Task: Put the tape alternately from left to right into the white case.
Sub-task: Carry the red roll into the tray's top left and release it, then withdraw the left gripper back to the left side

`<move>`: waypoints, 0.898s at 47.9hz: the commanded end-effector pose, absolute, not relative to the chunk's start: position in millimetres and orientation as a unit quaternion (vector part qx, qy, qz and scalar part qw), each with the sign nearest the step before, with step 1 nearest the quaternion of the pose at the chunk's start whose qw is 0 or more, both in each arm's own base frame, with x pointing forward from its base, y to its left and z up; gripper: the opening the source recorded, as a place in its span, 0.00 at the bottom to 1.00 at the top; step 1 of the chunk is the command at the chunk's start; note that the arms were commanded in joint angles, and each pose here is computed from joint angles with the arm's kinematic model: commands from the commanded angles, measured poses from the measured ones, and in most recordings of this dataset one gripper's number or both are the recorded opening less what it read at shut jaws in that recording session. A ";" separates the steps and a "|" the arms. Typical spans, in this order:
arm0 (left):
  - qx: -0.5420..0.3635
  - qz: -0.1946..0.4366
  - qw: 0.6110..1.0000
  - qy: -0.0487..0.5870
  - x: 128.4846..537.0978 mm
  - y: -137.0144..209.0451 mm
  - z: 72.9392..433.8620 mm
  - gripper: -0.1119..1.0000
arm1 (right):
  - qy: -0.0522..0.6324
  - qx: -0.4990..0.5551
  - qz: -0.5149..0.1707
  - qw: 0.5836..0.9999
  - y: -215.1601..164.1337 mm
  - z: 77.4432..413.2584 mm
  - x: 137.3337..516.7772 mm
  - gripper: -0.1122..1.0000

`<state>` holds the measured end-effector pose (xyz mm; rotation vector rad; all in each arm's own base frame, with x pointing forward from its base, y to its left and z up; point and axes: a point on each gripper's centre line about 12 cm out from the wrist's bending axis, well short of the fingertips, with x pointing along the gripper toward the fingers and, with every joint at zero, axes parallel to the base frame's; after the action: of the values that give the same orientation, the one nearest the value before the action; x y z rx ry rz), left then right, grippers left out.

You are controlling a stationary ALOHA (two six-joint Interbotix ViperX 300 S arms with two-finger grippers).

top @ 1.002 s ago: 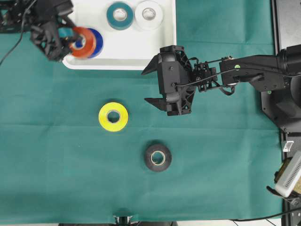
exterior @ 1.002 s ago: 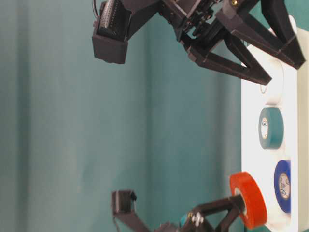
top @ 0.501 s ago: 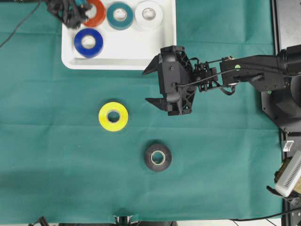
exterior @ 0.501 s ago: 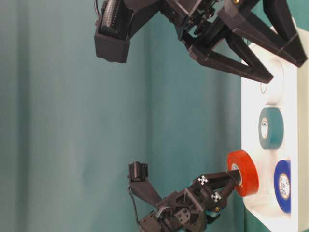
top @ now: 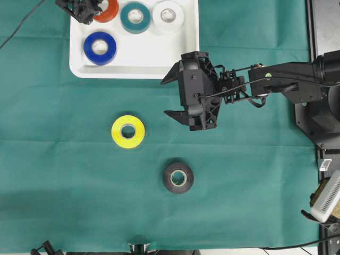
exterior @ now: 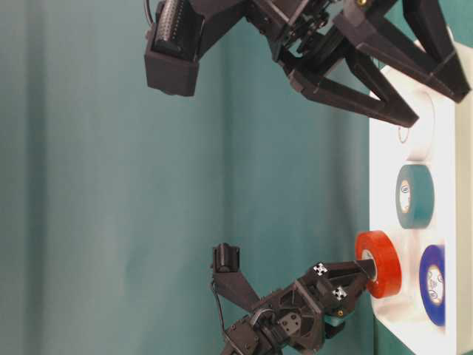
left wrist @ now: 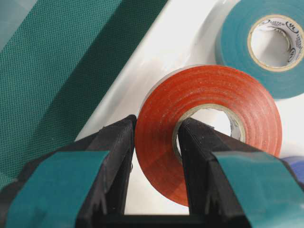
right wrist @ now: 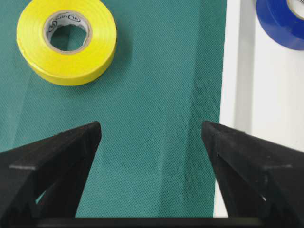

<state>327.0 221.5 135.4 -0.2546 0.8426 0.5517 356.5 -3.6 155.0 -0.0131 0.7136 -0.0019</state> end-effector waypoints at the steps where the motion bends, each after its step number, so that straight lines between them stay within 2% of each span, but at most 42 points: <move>1: -0.115 0.267 0.877 0.383 329.8 224.3 151.3 0.34 | 0.337 -0.005 0.000 0.941 -2.9 162.8 358.5 0.82; 12: -0.117 0.264 0.873 0.393 327.3 221.8 148.2 0.34 | 0.336 -0.005 0.000 0.942 -2.9 163.3 358.9 0.82; 14: -0.118 0.264 0.872 0.394 326.3 221.1 147.4 0.42 | 0.336 -0.005 0.001 0.942 -2.4 163.3 358.9 0.82; 22: -0.117 0.265 0.873 0.392 324.7 220.0 149.7 0.85 | 0.336 -0.006 0.000 0.942 -2.9 163.3 358.9 0.82; 26: -0.117 0.265 0.873 0.392 323.9 219.5 150.5 0.98 | 0.336 -0.005 0.000 0.942 -2.9 162.9 358.6 0.82; 29: -0.116 0.265 0.874 0.390 323.8 219.4 152.3 1.00 | 0.336 -0.005 0.000 0.942 -2.9 163.3 358.9 0.82; 43: -0.112 0.259 0.878 0.388 326.6 214.1 154.8 1.00 | 0.337 -0.005 0.001 0.941 -2.4 162.8 358.5 0.82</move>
<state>322.7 216.4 138.2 -0.2564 0.8548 0.5458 356.5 -3.6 155.0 -0.0131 0.7136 -0.0019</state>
